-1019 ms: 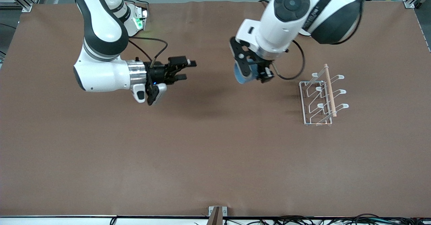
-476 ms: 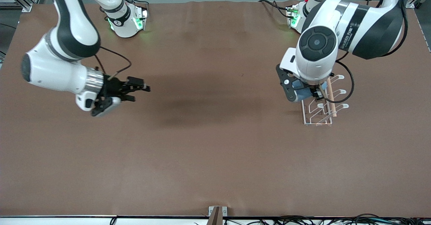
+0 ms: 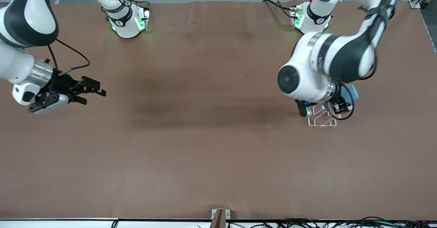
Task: Hang cup on cup holder
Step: 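Hang the blue cup on a holder hook with the left gripper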
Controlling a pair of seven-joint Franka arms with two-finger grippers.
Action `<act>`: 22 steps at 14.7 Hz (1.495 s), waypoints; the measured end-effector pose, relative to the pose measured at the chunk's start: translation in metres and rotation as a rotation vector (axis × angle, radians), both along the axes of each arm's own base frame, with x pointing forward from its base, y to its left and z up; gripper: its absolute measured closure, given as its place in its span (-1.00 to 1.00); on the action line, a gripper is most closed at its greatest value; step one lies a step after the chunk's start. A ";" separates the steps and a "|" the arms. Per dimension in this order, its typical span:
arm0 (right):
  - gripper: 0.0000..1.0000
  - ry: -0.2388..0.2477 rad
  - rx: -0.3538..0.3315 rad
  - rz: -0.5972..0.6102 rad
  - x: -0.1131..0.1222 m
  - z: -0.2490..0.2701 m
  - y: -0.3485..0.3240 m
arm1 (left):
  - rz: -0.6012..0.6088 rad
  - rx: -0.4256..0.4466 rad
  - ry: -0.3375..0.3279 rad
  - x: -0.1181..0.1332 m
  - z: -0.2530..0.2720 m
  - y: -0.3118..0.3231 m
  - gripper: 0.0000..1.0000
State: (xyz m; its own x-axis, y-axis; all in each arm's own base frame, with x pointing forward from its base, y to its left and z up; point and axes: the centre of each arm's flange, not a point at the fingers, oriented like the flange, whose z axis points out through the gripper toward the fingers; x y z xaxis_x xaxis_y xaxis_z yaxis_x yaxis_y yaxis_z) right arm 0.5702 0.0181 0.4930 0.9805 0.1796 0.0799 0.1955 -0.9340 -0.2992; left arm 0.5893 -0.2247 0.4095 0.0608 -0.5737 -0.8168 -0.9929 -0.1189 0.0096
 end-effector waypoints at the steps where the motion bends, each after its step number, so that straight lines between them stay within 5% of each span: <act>1: -1.00 -0.009 -0.046 0.002 0.002 0.009 -0.003 | -0.024 0.057 0.018 0.000 -0.019 -0.007 -0.53; 9: -1.00 -0.071 -0.254 -0.088 0.008 0.076 0.058 | -0.093 0.281 0.096 -0.016 -0.087 -0.017 -0.53; 15: -1.00 -0.089 -0.268 -0.126 0.014 0.105 0.044 | -0.121 0.342 0.119 -0.018 -0.120 -0.013 -0.53; 22: -1.00 -0.002 -0.273 -0.251 0.000 0.136 0.042 | -0.138 0.407 0.125 -0.025 -0.157 -0.006 -0.53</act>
